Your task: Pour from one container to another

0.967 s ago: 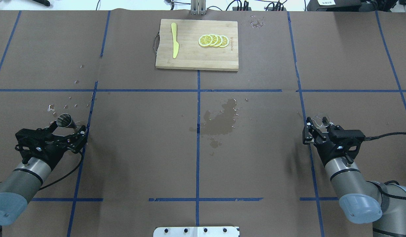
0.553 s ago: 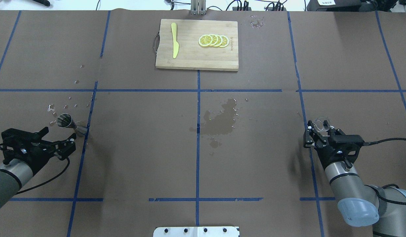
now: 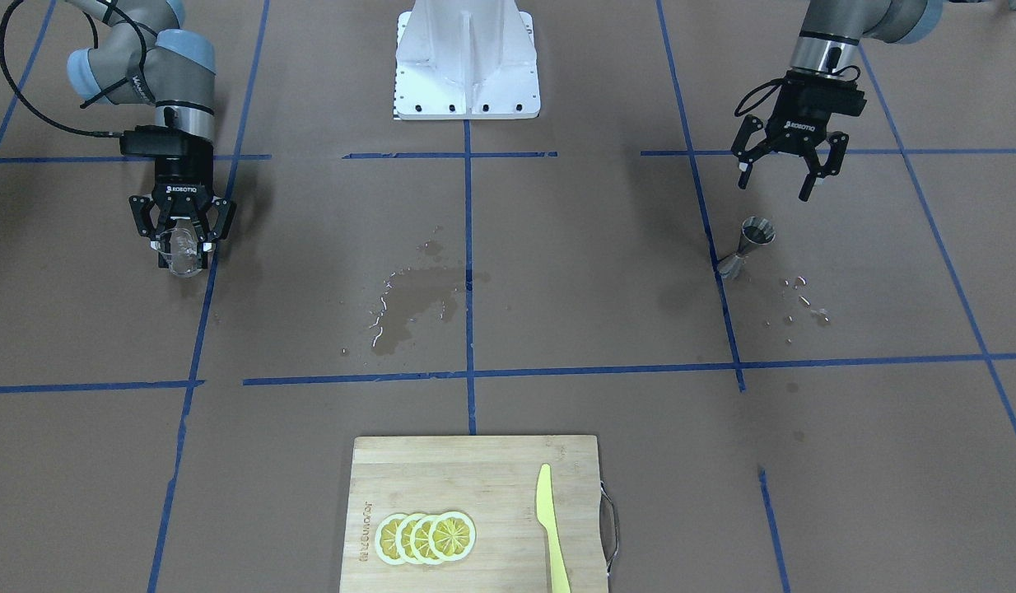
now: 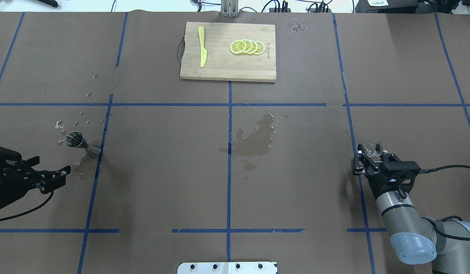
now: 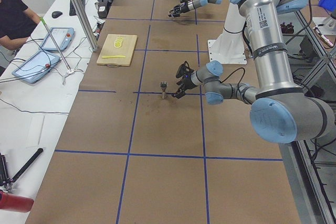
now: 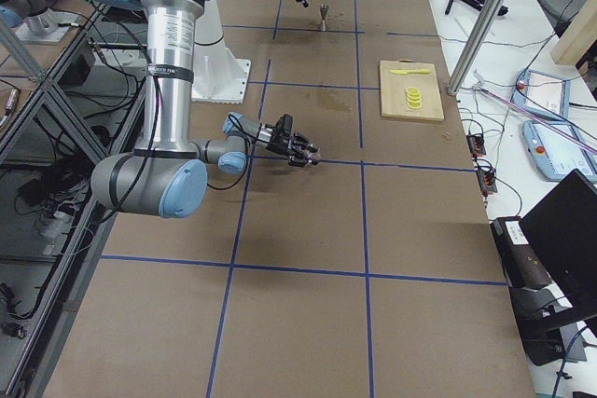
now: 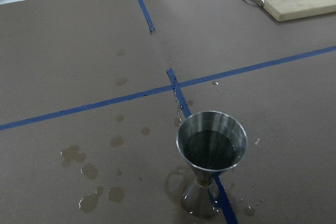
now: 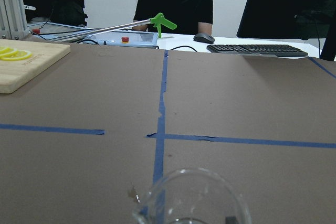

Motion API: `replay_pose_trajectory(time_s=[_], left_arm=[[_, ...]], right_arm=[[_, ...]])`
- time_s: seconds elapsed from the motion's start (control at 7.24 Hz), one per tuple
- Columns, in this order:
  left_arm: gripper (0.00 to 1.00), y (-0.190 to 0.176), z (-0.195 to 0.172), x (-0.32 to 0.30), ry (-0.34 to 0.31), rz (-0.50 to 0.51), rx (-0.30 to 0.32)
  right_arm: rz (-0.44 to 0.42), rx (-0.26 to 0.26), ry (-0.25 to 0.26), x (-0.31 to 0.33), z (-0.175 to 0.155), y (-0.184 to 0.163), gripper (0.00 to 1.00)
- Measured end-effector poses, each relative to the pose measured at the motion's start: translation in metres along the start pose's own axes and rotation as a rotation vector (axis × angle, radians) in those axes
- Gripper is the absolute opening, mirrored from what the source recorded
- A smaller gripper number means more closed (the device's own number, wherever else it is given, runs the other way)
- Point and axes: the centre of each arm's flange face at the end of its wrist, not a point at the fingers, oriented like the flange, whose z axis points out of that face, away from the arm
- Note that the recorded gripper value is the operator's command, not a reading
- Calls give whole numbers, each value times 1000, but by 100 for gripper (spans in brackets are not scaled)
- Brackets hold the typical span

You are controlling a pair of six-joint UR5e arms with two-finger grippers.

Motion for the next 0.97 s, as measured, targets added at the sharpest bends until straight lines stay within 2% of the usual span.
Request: replay_pose_trajectory(time_s=[0.14,0.28,0.55,0.97], left_arm=[[100,-3,-9,-3,20,-8,-34],[100,-6,-13,-6,29,-15,-52],[100,-12,-18,-10,45,-28,-73],[100,-22,-20,-17,57,-49,-86]], right_arm=[[-5,-5,-1,0,-1,4,0],[-6,-11,-5,0,-2,7,17],[14,-24,-13,-3,-5,11,100],[31,-35,-21,-6,-8,9,100]])
